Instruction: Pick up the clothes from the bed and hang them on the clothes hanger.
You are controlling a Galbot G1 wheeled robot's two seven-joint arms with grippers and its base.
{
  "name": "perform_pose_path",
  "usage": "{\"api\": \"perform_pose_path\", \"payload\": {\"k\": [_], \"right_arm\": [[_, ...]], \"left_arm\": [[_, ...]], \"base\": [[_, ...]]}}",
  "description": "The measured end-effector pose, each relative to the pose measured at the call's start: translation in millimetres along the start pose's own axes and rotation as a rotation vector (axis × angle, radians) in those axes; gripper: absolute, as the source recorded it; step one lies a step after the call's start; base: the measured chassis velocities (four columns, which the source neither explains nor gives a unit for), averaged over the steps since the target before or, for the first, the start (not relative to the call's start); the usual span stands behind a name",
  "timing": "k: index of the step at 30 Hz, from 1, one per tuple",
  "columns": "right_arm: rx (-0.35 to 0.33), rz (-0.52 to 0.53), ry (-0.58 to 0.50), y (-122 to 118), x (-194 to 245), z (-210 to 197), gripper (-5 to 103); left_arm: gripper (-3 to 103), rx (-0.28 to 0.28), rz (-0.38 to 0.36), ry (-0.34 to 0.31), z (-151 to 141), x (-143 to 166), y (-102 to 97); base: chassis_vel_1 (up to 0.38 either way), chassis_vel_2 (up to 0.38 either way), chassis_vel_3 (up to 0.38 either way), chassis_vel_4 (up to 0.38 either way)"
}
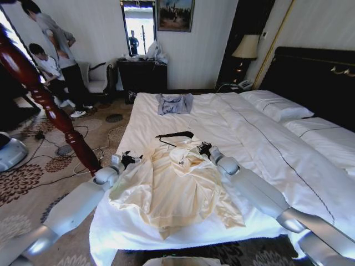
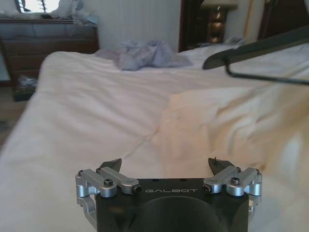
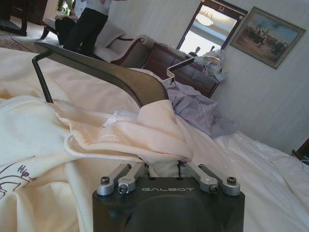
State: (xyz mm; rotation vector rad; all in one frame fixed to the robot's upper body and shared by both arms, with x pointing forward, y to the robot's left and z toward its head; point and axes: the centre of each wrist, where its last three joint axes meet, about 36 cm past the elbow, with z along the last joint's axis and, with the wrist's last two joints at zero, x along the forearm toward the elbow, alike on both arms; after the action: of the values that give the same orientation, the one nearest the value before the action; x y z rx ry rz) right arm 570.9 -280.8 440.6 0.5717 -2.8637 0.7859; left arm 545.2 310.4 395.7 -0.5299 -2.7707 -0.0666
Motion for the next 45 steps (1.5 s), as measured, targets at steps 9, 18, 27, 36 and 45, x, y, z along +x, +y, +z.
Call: {"api": "perform_pose_path", "payload": {"k": [9, 18, 27, 36, 45], "right_arm": [[-0.005, -0.002, -0.03, 0, 3, -10, 22], [-0.003, -0.003, -0.059, -1, 7, -16, 22], [-0.003, -0.008, -0.068, -1, 8, -19, 22], [-0.005, -0.014, -0.071, 3, 6, -20, 22], [-0.01, -0.006, -0.071, 2, 6, -21, 22]], "left_arm": [[100, -0.007, 0.042, -0.03, -4, -39, 3.3], [97, 0.001, 0.069, -0.058, -16, -85, -2.0], [96, -0.024, 0.066, -0.027, -8, -107, 1.8], [77, -0.018, 0.088, -0.031, -6, -118, 2.0], [44, -0.017, 0.105, -0.033, 2, -124, -1.9]], "base": [[0.0, 0.0, 0.0, 0.0], [0.0, 0.0, 0.0, 0.0], [0.0, 0.0, 0.0, 0.0], [0.0, 0.0, 0.0, 0.0], [0.0, 0.0, 0.0, 0.0]]}}
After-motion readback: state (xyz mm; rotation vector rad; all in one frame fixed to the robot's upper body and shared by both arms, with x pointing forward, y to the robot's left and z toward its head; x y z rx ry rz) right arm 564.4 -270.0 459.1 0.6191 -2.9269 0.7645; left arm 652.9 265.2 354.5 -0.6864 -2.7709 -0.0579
